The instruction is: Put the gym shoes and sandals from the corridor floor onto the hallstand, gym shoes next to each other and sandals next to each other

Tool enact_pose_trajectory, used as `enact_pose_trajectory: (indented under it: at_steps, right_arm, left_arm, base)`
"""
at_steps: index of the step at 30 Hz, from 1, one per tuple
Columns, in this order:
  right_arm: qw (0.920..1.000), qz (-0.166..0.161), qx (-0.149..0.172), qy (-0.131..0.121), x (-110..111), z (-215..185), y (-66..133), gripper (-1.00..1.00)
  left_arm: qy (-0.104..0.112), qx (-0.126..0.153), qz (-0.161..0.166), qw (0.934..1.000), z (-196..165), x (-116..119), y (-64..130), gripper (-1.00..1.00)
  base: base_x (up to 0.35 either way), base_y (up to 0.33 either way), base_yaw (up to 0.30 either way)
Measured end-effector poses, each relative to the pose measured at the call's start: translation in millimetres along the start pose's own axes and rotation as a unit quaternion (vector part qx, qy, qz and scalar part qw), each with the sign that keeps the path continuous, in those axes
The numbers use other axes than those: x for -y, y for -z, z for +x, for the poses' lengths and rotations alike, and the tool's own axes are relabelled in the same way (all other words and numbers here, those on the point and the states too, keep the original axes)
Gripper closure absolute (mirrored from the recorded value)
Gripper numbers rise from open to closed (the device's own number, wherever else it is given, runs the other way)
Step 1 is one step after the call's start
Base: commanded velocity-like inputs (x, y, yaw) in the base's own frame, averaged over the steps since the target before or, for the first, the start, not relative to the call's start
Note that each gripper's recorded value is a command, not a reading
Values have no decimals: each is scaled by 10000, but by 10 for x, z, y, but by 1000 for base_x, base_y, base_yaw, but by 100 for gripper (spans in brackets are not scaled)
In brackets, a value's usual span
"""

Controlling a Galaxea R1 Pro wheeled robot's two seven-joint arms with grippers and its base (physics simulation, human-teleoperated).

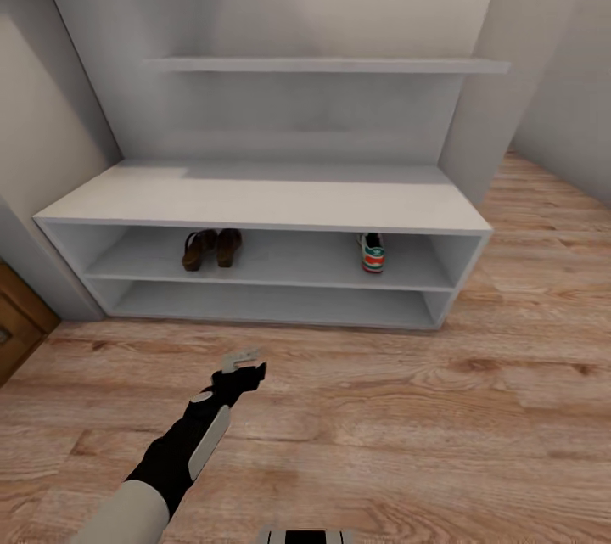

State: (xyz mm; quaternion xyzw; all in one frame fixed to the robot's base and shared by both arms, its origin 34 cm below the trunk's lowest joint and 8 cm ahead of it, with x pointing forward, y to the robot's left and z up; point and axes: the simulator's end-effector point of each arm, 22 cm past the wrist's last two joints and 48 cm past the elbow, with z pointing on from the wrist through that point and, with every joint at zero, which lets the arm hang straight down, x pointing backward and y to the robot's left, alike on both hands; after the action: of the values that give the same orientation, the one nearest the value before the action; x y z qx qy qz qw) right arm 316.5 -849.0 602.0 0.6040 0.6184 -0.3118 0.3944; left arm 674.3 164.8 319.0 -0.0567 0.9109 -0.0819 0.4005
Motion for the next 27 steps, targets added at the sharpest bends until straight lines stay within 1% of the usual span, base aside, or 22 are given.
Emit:
enact_pose_trajectory:
  at_steps: [4, 5, 7, 9, 11, 14, 21, 27]
  right_arm:
    - [9999, 71, -1, 76, 29, 1, 0, 100]
    - [9996, 183, -7, 194, 73, 3, 0, 100]
    - [9993, 248, -9, 263, 100, 3, 1, 100]
    - [9989, 325, -14, 339, 132, 4, 2, 100]
    - [9985, 373, -23, 389, 153, 10, 0, 100]
    - [9984, 389, -28, 405, 160, 12, -1, 100]
    - [9983, 397, -29, 415, 163, 13, -1, 100]
    - [9983, 396, -34, 417, 161, 16, -3, 100]
  left_arm:
    - [-7, 26, 159, 9999, -15, 40, 1, -100]
    - [-25, 35, 186, 9998, -21, 38, 1, -100]
    - [-37, 39, 178, 9998, -26, 14, 1, -100]
    - [-80, 47, 116, 9999, -39, -93, 1, -100]
    - [-135, 56, 9, 9999, -61, -289, 6, -100]
    - [-174, 59, -59, 9998, -77, -407, 11, -100]
    - [-187, 57, -65, 9998, -78, -421, 13, -100]
    - [-193, 56, -62, 9998, -77, -419, 13, -100]
  base:
    - [-198, 221, 0]
    - [-183, 265, 0]
    - [-176, 270, 0]
    - [-161, 278, 0]
    - [-103, 291, 0]
    - [-31, 306, 0]
    - [0, 335, 0]
    - [81, 346, 0]
